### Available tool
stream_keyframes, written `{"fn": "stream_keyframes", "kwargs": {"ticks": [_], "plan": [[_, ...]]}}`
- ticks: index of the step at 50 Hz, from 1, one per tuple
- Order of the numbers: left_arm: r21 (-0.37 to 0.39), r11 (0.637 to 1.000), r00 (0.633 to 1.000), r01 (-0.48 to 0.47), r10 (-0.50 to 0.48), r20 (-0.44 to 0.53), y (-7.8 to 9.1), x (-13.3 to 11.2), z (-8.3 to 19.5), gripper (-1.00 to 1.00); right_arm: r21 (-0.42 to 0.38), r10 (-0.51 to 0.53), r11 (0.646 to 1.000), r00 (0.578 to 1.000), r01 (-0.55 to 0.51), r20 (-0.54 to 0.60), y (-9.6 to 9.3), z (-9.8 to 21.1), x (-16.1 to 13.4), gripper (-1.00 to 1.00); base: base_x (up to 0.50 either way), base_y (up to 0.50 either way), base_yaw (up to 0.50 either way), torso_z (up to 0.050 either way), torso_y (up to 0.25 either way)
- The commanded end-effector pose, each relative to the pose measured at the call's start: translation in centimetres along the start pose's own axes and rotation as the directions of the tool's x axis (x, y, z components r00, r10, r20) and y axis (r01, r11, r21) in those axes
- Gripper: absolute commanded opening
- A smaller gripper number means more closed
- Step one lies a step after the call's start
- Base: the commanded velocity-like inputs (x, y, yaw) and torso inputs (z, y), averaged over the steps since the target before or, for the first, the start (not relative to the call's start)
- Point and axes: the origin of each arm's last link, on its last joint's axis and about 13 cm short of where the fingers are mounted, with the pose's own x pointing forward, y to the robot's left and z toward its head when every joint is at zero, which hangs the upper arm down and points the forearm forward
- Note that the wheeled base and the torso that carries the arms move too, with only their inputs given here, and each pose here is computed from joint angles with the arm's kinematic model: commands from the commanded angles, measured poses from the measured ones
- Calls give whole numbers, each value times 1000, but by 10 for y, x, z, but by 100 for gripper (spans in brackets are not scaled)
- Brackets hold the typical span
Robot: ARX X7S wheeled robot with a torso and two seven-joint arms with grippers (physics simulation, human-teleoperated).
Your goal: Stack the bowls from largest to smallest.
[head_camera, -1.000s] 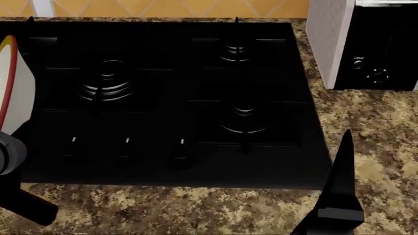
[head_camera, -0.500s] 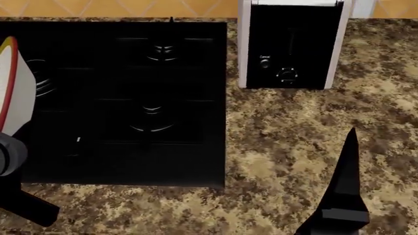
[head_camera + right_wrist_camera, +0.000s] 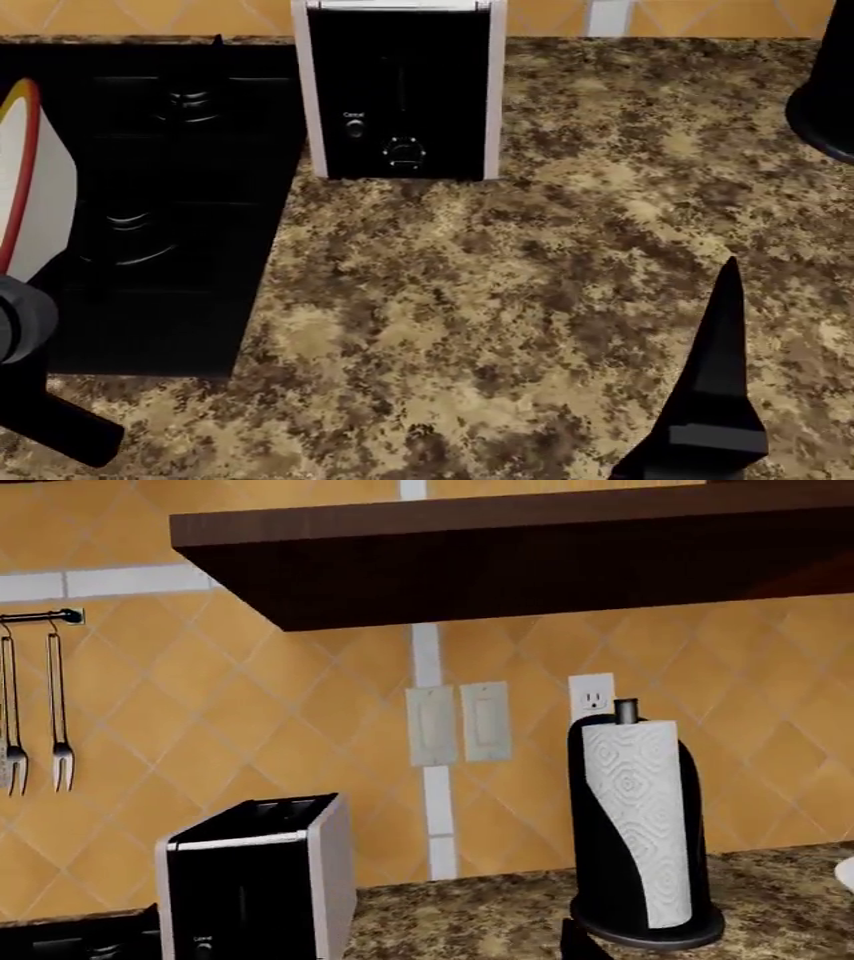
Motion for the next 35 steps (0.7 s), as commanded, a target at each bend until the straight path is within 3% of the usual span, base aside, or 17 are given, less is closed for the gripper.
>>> {"fn": "stream_keyframes", "kwargs": {"ticks": [1, 20, 35], "plan": [[-12, 1000, 999, 1, -1, 45, 0, 1, 3, -100, 12, 32, 999, 999, -33, 38, 1, 2, 2, 100, 0, -500, 0, 0, 0], [-8, 1000, 999, 0, 0, 49, 1, 1, 4, -100, 9, 18, 1000, 999, -18, 32, 0, 4, 2, 100, -10, -500, 0, 0, 1], [6, 1000, 998, 8, -9, 54, 1, 1, 8, -100, 5, 2, 1000, 999, -2, 39, -3, 4, 3, 100, -223, -500, 0, 0, 0]]}}
